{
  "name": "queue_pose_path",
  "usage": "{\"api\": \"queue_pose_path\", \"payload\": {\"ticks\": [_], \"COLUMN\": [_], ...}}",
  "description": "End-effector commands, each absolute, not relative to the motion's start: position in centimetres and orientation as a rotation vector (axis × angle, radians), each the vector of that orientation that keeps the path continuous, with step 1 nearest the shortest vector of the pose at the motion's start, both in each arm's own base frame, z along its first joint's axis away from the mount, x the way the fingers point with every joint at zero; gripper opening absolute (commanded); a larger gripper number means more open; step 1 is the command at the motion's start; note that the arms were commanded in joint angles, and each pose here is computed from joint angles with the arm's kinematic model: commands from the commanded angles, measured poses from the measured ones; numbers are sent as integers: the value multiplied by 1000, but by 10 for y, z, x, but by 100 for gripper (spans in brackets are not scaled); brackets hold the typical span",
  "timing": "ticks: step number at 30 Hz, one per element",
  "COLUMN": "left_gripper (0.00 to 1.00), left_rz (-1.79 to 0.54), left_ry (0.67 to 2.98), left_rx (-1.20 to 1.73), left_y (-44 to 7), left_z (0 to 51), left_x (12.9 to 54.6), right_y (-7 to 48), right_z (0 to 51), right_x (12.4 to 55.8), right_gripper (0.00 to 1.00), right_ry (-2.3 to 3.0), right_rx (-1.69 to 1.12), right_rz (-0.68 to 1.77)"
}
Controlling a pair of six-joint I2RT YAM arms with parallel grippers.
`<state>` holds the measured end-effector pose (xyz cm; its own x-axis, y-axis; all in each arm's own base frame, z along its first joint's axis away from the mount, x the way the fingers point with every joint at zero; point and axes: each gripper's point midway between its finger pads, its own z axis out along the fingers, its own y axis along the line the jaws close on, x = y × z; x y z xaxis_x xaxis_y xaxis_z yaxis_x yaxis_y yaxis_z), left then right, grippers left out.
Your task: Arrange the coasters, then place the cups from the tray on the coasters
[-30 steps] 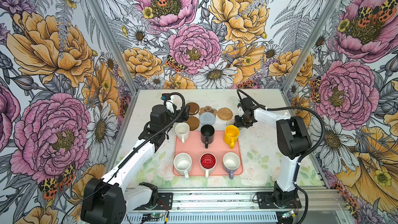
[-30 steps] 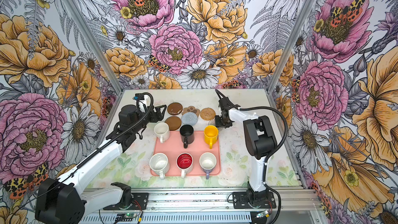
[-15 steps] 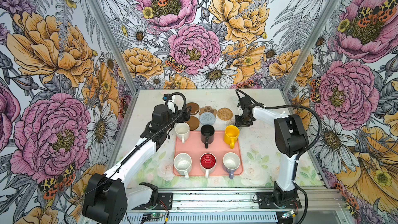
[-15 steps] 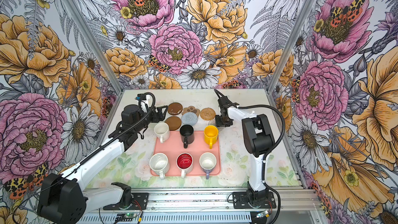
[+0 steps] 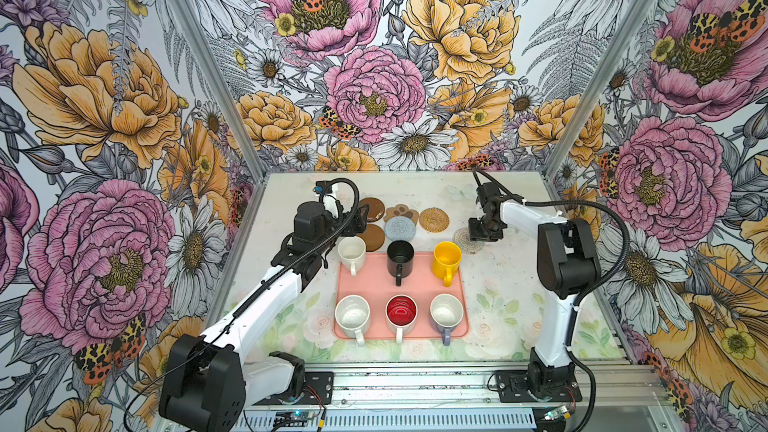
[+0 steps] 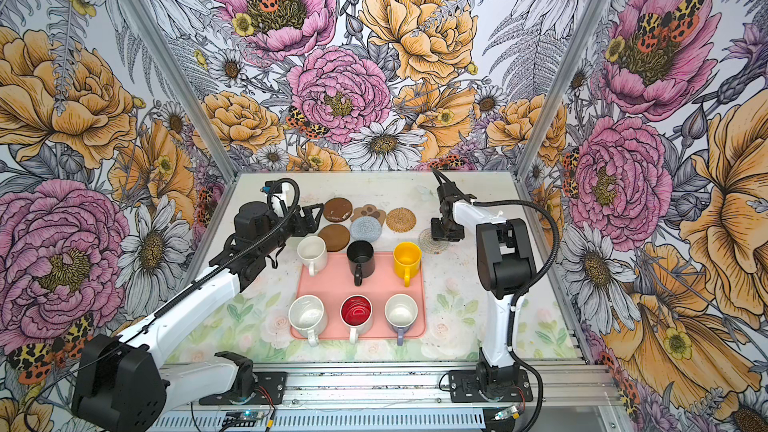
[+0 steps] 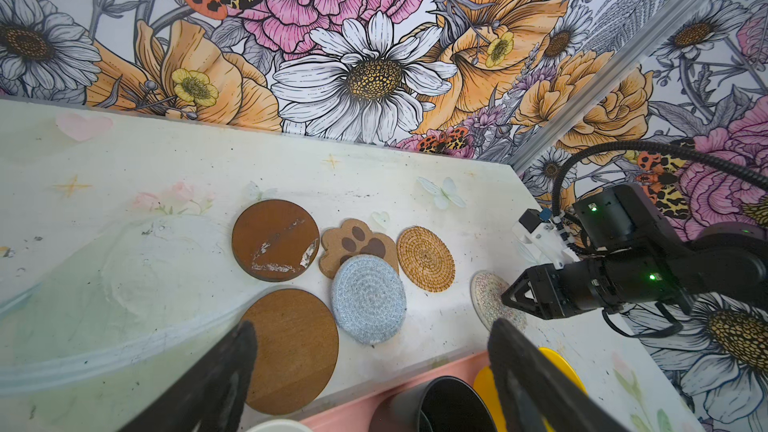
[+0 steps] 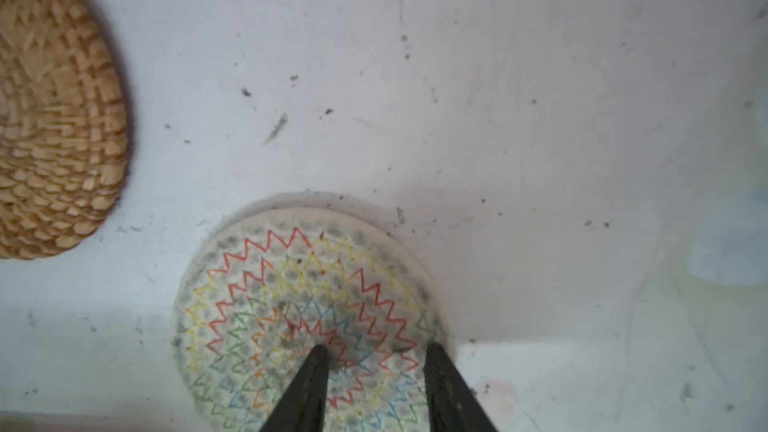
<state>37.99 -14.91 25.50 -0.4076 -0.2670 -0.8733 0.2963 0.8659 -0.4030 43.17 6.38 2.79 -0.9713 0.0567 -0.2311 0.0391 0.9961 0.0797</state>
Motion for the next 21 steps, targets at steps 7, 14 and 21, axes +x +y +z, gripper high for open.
{"api": "queue_pose_path", "payload": {"ticks": [7, 14, 21], "left_gripper": [89, 89, 89], "left_rz": [-598, -593, -581], "left_ry": [1841, 1830, 1829], "left_rx": [7, 3, -1], "left_y": [-145, -143, -141], "left_z": [268, 272, 272], "left_x": [375, 373, 374], "right_y": [33, 20, 12], "right_z": [22, 21, 26], "right_x": [459, 479, 497], "right_gripper": [39, 37, 36], "right_ry": [2900, 2883, 2854], "right_rx": [136, 187, 220], "right_rz": [17, 6, 6]}}
